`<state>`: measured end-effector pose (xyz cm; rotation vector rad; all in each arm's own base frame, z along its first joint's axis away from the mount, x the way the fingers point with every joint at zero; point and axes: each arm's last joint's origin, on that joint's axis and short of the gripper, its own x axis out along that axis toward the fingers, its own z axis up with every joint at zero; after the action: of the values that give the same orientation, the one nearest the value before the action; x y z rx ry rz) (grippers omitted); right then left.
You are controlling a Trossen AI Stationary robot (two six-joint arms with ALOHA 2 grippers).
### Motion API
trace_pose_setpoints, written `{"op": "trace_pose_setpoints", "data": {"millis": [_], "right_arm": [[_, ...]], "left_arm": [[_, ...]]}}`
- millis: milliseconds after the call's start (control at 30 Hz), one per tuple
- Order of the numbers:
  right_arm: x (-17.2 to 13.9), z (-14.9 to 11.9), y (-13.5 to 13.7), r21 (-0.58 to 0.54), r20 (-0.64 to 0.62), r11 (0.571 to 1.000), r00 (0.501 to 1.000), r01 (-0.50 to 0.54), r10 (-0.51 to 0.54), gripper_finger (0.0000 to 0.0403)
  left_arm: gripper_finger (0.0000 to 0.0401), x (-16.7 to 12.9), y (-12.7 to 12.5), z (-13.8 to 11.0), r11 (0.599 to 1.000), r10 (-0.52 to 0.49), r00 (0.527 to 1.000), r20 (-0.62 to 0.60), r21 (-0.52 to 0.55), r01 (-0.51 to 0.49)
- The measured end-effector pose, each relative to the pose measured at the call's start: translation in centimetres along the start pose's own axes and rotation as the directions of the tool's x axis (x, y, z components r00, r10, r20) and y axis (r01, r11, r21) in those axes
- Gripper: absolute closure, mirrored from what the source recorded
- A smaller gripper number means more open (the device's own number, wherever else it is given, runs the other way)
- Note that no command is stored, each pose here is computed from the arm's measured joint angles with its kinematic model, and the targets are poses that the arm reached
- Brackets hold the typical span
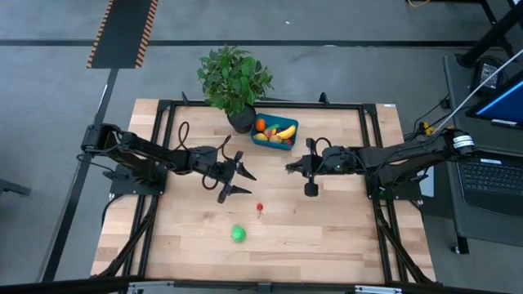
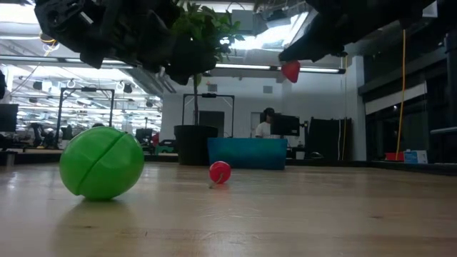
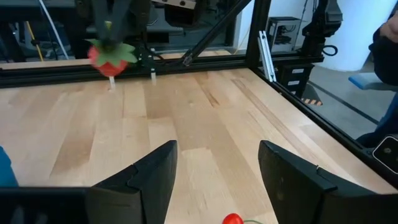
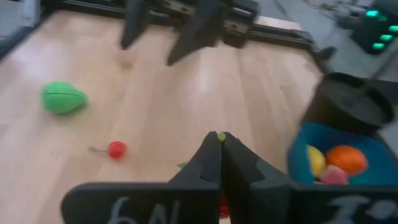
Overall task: Pick and placing Produce into tupperware
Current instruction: Put the red strawberry into the blue container
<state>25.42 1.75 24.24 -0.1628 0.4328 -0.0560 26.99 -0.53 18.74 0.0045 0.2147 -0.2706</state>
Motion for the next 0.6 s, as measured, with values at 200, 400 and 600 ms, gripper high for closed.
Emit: {"op": "trace_pose_setpoints", "data": {"millis": [200,400,600], "right_arm": [[0.0,-0.1,-0.5,0.008,-0.019,0.985,0.985,0.17,-0.17,0.0402],[-0.1,-0.1,-1.0,0.026,-0.035,0.947,0.947,0.319,-0.318,0.0402],[0.1,-0.3,-2.1,0.063,-0.05,0.936,0.938,0.345,-0.343,0.0402]], "left_arm": [[0.0184,0.0,0.0,-0.1,1.0,0.0,1.0,-0.008,-0.002,0.0],[0.0185,0.0,0.0,-0.2,1.0,-0.001,1.0,-0.015,-0.004,0.001],[0.0182,0.0,0.0,-0.2,1.0,-0.001,1.0,-0.016,-0.004,0.001]]}}
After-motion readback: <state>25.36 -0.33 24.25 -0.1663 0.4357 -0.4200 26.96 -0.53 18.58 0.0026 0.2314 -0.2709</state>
